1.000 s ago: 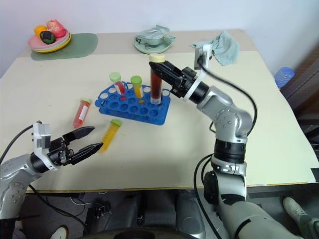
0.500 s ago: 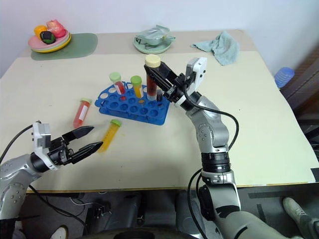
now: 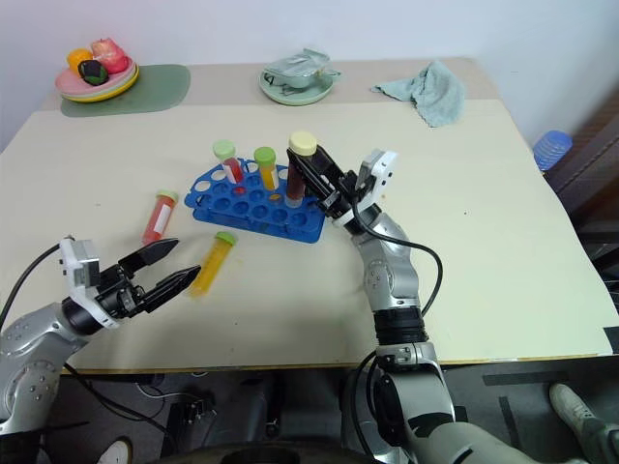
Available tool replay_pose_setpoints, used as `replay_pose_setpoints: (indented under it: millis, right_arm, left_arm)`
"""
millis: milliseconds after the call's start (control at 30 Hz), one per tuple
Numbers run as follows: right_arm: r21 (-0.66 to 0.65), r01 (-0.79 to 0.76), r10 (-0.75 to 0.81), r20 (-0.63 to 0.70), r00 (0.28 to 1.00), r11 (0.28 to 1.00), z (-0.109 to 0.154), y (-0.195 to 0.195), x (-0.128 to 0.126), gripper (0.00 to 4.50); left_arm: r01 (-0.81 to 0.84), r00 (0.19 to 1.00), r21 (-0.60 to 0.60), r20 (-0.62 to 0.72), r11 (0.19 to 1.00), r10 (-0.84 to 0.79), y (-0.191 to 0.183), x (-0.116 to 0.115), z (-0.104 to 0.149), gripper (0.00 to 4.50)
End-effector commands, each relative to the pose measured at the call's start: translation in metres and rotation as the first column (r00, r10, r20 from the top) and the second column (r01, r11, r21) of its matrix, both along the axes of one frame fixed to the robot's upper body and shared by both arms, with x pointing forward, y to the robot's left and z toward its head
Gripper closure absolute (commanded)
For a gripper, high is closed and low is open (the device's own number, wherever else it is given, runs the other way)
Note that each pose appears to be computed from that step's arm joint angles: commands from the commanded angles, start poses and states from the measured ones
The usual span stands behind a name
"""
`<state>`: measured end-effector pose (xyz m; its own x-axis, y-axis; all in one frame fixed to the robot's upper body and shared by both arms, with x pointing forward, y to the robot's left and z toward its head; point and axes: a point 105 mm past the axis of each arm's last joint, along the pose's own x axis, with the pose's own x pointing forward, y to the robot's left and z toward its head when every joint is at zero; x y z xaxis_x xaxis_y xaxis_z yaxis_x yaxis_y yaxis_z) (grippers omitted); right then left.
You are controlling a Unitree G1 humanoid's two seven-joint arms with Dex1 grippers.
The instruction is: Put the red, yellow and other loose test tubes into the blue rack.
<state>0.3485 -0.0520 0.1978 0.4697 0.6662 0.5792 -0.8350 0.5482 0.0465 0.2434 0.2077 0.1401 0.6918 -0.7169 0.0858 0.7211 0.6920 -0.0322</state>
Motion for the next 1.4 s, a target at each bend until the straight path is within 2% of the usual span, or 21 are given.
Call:
replay_pose_setpoints:
  millis: [33,333,900,1267,1400]
  right_arm:
    - [-0.007,0.017,-0.017,0.042,0.999,1.0,-0.003,0.003,-0.001,3.57]
    - [-0.03,0.042,-0.042,0.023,0.999,0.999,-0.026,0.004,0.003,3.57]
    - [-0.086,0.016,-0.012,0.046,0.999,0.996,-0.035,0.008,-0.015,3.57]
    - [-0.097,0.045,-0.042,0.034,0.999,0.994,-0.04,0.006,-0.01,3.57]
    - [-0.131,0.107,-0.099,0.066,0.993,0.986,-0.04,0.003,-0.007,1.73]
  left_arm:
    - [0.016,0.994,0.002,0.109,1.0,-0.016,0.001,-0.001,0.017,0.35]
    - [0.075,0.971,0.014,0.225,0.997,-0.076,0.0,0.001,0.036,0.35]
    - [0.082,0.974,0.006,0.213,0.997,-0.082,0.003,0.004,0.033,0.35]
    - [0.08,0.975,0.006,0.209,0.997,-0.079,0.004,0.005,0.033,0.35]
    - [0.073,0.979,0.001,0.191,0.997,-0.072,0.005,0.005,0.031,0.35]
